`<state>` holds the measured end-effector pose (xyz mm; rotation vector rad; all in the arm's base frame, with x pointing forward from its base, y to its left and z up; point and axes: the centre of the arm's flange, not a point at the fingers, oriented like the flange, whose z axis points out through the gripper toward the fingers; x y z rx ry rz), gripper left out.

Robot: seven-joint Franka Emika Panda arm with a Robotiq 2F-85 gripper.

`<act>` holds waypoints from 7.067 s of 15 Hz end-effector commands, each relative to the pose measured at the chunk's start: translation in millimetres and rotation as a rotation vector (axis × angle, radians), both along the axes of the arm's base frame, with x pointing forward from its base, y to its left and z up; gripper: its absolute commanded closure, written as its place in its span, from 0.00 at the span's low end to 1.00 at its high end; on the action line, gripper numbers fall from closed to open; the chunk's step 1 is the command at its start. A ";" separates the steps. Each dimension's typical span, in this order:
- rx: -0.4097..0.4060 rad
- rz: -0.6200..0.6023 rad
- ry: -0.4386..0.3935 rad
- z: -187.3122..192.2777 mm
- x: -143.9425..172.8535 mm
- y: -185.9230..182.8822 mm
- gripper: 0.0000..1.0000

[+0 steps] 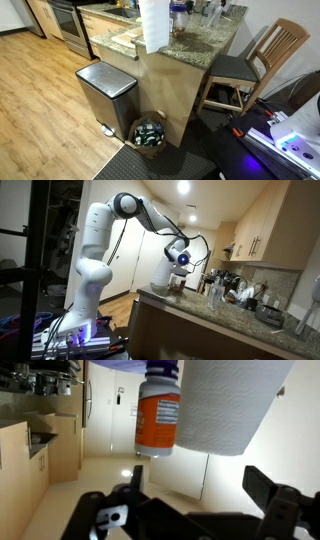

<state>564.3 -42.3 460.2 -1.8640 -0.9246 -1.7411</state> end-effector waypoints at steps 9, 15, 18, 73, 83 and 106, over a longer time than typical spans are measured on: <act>0.098 -0.011 0.019 -55.4 37.0 11.8 0.00; 0.095 0.002 -0.103 -70.0 71.0 31.8 0.00; 0.087 -0.004 -0.172 -61.8 84.6 40.1 0.00; 1.369 -0.150 0.919 -54.1 33.6 73.5 0.76; 1.784 -0.070 1.111 -41.9 33.5 117.8 0.51; 2.538 -0.225 1.521 0.1 45.1 30.3 0.76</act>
